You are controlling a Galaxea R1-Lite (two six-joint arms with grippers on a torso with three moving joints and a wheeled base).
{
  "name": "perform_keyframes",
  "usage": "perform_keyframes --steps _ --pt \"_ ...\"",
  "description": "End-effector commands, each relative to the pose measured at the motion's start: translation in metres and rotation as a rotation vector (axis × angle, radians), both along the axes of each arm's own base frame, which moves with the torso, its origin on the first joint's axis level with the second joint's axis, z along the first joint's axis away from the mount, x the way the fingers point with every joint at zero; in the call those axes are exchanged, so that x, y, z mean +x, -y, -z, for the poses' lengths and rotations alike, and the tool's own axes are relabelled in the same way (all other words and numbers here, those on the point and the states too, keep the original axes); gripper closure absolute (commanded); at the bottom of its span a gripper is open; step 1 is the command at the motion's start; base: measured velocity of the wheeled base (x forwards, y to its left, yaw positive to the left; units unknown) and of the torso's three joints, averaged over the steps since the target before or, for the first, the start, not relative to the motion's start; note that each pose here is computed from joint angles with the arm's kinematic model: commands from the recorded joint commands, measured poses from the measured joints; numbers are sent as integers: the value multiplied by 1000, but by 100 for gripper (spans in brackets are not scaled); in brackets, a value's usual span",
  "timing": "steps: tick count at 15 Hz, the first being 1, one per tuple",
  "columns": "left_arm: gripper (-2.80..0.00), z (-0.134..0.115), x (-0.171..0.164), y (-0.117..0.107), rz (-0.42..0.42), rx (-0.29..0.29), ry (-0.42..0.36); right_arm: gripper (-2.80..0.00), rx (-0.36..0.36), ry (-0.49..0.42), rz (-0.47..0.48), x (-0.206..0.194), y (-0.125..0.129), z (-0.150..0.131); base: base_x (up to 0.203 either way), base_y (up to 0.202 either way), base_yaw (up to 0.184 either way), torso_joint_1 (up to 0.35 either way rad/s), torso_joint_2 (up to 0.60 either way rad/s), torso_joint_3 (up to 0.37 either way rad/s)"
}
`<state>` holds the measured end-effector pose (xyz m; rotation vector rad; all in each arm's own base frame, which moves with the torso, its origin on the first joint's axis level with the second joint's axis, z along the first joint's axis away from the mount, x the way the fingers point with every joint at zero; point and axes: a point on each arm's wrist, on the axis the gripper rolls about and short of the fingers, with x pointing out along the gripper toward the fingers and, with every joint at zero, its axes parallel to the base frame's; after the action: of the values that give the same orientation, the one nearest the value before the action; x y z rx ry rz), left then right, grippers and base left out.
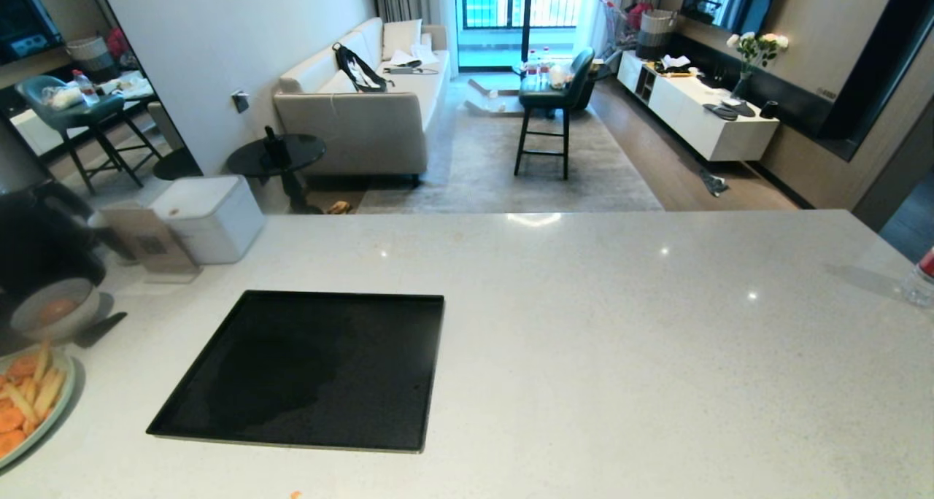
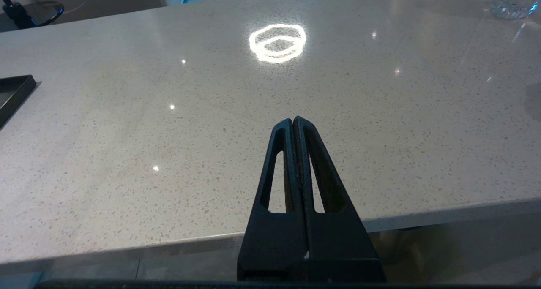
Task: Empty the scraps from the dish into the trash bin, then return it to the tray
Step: Move the bowl over the trash can
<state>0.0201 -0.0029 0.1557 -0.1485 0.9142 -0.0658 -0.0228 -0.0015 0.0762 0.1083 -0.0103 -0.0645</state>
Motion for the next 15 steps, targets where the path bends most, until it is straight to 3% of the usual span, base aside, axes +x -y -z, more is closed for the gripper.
perform_keyframes --steps 1,15 --pt "0 2 0 0 2 2 -12 0 1 1 1 0 0 0 0 0 0 0 0 0" --pt "0 5 -1 0 1 4 -21 0 1 1 -2 0 0 0 0 0 0 0 0 0"
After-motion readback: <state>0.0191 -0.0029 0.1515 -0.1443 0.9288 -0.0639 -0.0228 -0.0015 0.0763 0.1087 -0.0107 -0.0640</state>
